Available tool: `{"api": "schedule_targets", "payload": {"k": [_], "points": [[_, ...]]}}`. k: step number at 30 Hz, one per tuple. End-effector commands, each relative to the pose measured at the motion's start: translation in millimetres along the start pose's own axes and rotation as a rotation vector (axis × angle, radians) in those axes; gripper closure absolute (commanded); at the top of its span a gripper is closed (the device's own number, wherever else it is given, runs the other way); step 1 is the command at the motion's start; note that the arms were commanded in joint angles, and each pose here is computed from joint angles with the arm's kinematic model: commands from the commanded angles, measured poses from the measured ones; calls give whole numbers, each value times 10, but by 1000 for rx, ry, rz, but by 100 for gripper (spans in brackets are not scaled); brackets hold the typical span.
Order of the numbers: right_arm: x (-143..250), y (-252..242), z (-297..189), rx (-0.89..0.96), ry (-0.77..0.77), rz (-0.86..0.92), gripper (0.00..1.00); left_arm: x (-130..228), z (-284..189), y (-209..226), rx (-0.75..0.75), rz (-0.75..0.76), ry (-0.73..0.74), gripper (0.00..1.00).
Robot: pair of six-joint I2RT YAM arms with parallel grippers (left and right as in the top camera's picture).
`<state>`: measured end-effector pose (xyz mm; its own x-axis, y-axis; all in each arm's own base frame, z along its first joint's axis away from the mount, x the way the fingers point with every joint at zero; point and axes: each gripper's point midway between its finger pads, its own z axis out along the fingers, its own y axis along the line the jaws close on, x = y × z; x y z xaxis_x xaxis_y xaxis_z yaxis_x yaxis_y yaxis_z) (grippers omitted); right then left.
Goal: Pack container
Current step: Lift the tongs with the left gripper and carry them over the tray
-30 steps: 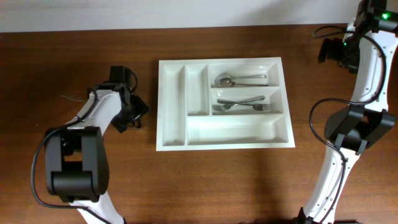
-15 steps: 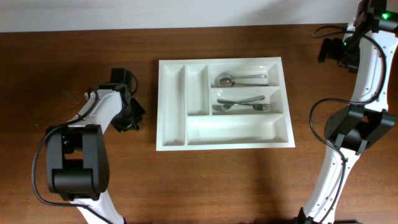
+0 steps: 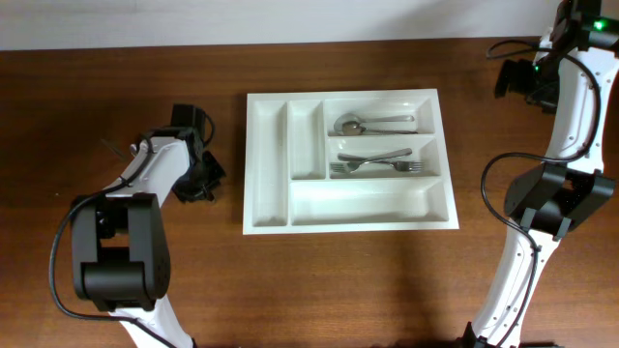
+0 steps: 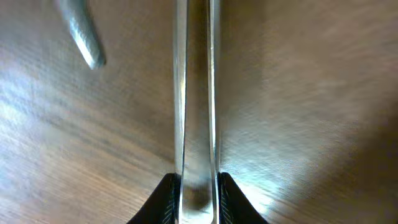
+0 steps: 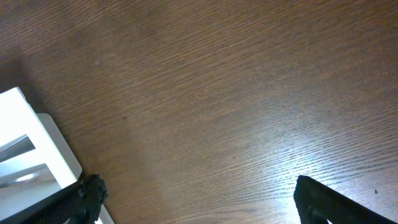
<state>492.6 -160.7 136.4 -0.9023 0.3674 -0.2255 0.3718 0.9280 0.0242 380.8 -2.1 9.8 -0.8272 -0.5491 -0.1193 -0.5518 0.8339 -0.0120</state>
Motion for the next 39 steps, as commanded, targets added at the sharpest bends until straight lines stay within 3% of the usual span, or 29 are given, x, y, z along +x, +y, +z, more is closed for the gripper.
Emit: {"api": "schedule_targets", "payload": {"k": [1, 8, 16, 25, 39], "points": [[-38, 34, -129, -9, -32, -11, 1, -316, -212, -151, 29, 104, -85, 98], [-38, 34, -129, -9, -32, -11, 1, -678, -751, -403, 82, 254, -185, 98], [-38, 34, -129, -9, -32, -11, 1, -555, -1480, -796, 104, 710, -227, 98], [-38, 34, -129, -9, -32, -11, 1, 261, -1599, -1251, 92, 1153, -145, 98], [-38, 34, -129, -9, -32, -11, 1, 1654, -1724, -1836, 126, 1569, -94, 98]]}}
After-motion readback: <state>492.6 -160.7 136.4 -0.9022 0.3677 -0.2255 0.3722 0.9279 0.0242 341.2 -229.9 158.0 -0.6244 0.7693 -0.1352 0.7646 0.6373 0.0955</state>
